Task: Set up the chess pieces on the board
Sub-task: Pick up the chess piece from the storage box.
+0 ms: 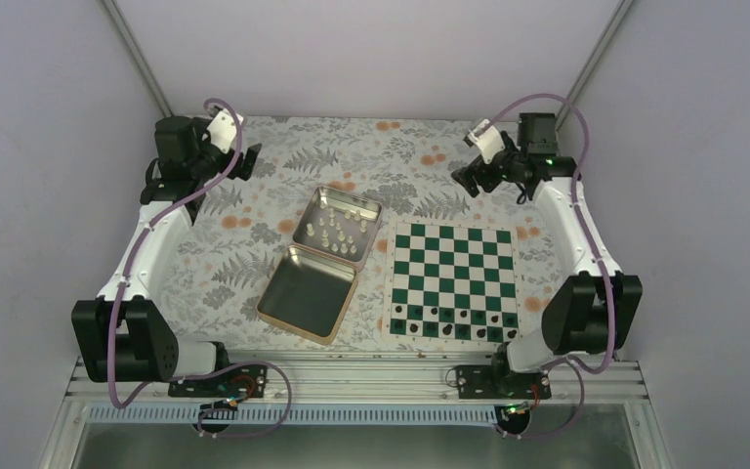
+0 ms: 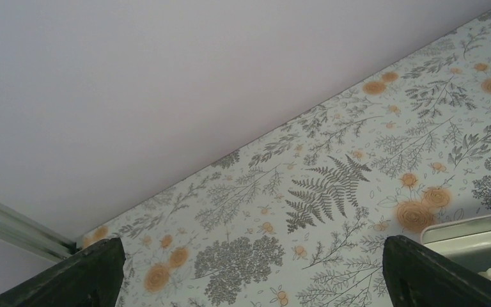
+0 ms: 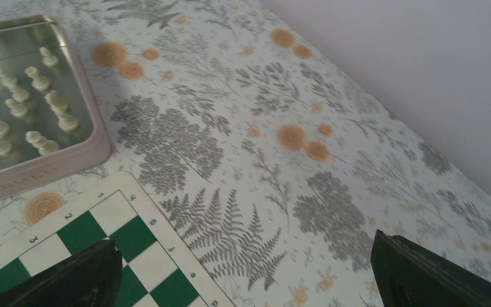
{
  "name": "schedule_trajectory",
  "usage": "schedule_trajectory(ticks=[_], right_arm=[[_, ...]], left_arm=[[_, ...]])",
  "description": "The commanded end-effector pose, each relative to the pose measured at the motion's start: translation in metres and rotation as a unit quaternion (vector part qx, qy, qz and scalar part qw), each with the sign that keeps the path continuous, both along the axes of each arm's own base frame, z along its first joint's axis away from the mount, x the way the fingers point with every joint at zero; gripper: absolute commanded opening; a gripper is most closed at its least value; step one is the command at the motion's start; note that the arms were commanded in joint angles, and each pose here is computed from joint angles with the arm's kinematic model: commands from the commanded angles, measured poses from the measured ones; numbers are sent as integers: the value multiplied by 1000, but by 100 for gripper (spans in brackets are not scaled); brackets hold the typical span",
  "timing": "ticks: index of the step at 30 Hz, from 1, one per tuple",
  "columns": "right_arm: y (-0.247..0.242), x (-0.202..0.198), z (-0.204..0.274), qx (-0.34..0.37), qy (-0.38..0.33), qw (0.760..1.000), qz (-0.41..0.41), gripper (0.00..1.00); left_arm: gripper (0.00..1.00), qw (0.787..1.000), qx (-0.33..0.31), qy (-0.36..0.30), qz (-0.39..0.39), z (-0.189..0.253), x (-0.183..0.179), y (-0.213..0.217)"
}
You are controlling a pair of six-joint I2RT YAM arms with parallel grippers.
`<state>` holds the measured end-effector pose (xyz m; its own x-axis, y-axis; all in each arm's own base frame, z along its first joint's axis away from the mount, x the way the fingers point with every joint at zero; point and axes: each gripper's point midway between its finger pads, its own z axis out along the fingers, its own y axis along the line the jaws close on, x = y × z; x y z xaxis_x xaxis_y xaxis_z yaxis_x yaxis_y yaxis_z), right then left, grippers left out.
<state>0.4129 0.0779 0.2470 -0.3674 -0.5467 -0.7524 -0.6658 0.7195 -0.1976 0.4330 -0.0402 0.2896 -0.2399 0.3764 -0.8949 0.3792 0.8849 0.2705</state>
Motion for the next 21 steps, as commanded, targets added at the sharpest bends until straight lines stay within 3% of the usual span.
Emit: schedule_trajectory(ticks=[1, 12, 17, 21], right_arm=[[42, -1, -6, -21, 16, 997, 70, 99], [189, -3, -61, -67, 95, 972, 205, 74], [223, -7, -97, -97, 147, 958, 225, 64], [235, -11, -117, -114, 165, 952, 233, 62]], left_arm=[[100, 999, 0, -28, -23, 18, 0, -8], [100, 999, 22, -21, -24, 11, 17, -5], [100, 999, 18, -15, -27, 10, 23, -6], [100, 999, 17, -13, -29, 8, 25, -7]])
